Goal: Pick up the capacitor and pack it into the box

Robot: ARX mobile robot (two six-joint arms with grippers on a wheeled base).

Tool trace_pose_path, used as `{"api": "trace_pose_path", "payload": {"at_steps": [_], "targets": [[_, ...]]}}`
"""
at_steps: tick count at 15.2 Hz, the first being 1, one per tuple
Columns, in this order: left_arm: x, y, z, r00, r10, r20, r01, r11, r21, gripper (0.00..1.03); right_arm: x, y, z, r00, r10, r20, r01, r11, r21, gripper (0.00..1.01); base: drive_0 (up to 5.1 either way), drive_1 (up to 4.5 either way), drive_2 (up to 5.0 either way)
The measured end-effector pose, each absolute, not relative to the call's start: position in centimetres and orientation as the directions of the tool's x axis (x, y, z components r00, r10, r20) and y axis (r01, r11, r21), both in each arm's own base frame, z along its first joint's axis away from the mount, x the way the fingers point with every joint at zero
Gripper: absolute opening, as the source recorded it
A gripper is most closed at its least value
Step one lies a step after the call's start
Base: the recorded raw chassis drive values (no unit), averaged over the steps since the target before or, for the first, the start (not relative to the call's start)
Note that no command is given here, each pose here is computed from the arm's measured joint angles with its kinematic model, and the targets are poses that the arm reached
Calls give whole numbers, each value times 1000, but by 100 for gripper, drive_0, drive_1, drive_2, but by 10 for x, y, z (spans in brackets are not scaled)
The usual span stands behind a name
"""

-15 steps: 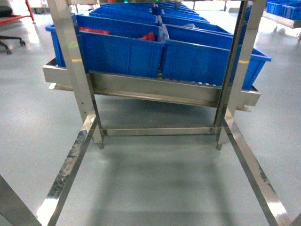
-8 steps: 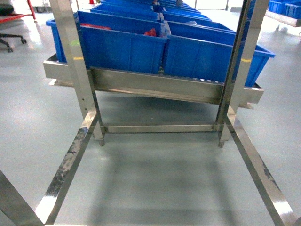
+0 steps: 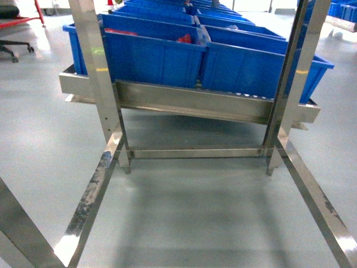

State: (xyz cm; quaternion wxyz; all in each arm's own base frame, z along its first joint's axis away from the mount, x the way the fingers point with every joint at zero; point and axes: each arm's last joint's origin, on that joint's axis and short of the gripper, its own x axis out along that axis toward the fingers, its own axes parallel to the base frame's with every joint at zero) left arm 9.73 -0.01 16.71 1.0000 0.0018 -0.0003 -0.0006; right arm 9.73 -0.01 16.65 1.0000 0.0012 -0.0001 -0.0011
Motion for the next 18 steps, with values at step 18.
{"api": "trace_pose_path", "payload": {"at_steps": [18], "targets": [[97, 0, 167, 1000, 0, 0, 0, 1000, 3, 44, 97, 0, 167, 1000, 0, 3, 0, 1000, 2, 98, -489, 256, 256]]}}
